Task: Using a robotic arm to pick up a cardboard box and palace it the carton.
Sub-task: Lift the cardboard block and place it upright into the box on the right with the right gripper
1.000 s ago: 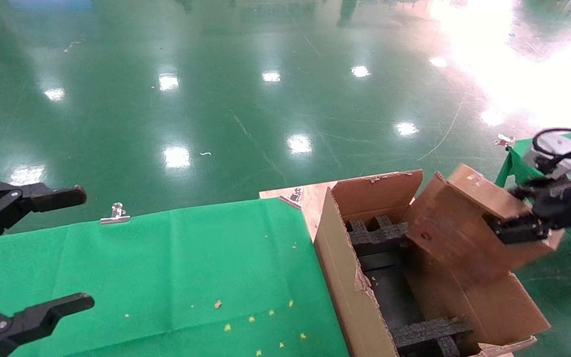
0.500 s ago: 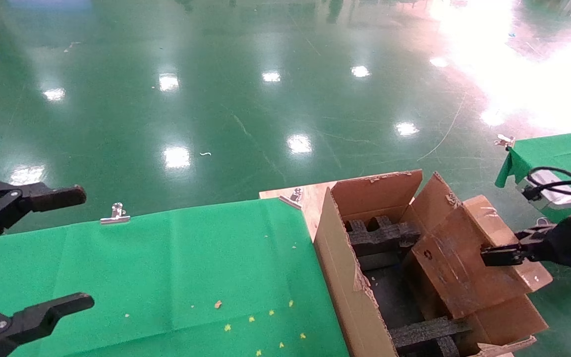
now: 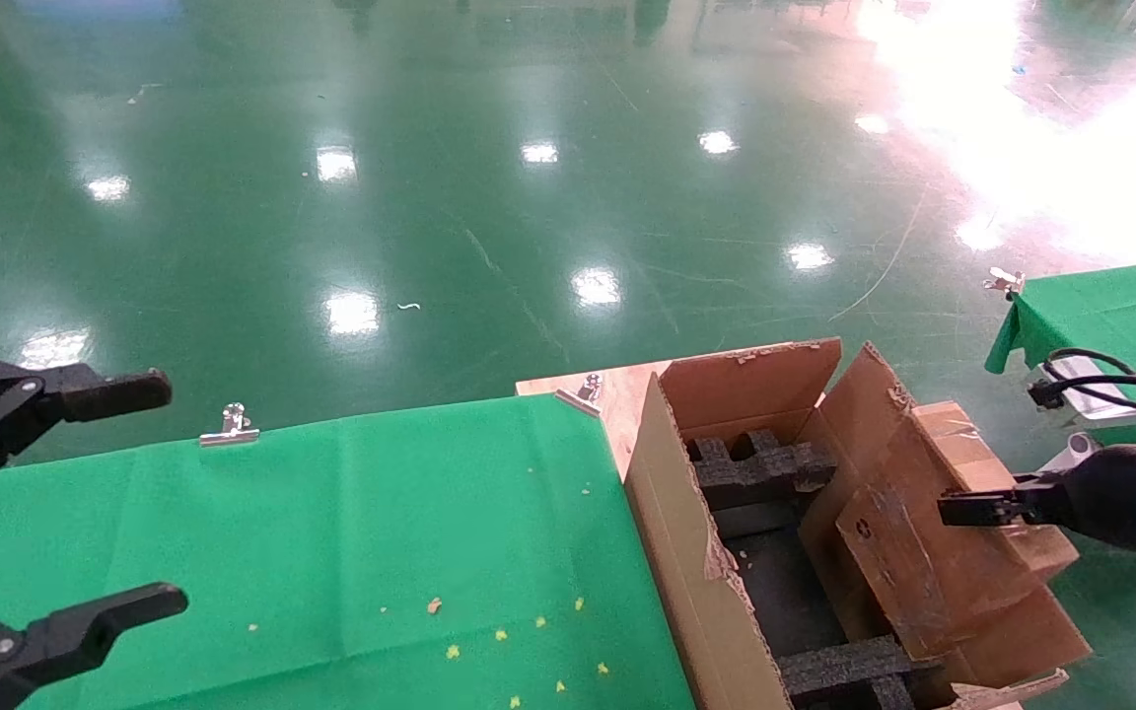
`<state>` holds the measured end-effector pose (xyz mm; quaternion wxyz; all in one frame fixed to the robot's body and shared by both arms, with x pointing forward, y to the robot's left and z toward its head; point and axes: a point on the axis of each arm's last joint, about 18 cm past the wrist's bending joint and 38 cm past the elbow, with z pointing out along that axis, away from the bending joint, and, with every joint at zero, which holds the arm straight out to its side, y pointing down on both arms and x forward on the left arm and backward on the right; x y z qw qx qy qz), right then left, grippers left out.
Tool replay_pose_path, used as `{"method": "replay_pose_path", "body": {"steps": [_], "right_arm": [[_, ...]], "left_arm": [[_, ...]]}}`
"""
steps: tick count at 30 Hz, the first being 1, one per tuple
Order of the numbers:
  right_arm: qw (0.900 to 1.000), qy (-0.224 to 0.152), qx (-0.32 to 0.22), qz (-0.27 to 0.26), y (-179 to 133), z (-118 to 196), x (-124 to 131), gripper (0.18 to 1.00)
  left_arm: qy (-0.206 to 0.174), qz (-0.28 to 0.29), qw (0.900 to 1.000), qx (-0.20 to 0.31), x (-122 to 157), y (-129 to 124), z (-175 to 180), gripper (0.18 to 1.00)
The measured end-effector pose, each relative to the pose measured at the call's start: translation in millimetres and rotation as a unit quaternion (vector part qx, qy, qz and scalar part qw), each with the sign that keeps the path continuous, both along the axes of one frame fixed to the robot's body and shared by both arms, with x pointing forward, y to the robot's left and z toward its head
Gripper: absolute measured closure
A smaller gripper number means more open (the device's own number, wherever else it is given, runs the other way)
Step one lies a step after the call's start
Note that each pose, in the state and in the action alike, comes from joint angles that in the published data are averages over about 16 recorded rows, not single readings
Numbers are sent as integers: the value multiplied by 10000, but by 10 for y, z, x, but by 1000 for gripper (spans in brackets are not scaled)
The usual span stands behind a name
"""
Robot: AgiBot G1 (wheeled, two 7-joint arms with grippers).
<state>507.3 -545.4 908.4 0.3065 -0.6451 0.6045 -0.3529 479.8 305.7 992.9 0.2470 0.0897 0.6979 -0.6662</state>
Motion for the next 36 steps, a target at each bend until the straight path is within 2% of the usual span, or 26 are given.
{"method": "replay_pose_path", "body": {"steps": [11, 20, 36], "right_arm": [[9994, -174, -284, -13, 32, 105, 248, 882], [9991, -146, -400, -58, 63, 197, 344, 885], [9987, -76, -315, -399, 50, 41, 456, 887]], "left_arm": [[0, 0, 10000, 0, 0, 0, 0, 184], [0, 0, 10000, 0, 0, 0, 0, 184], [0, 0, 10000, 0, 0, 0, 0, 184]]}}
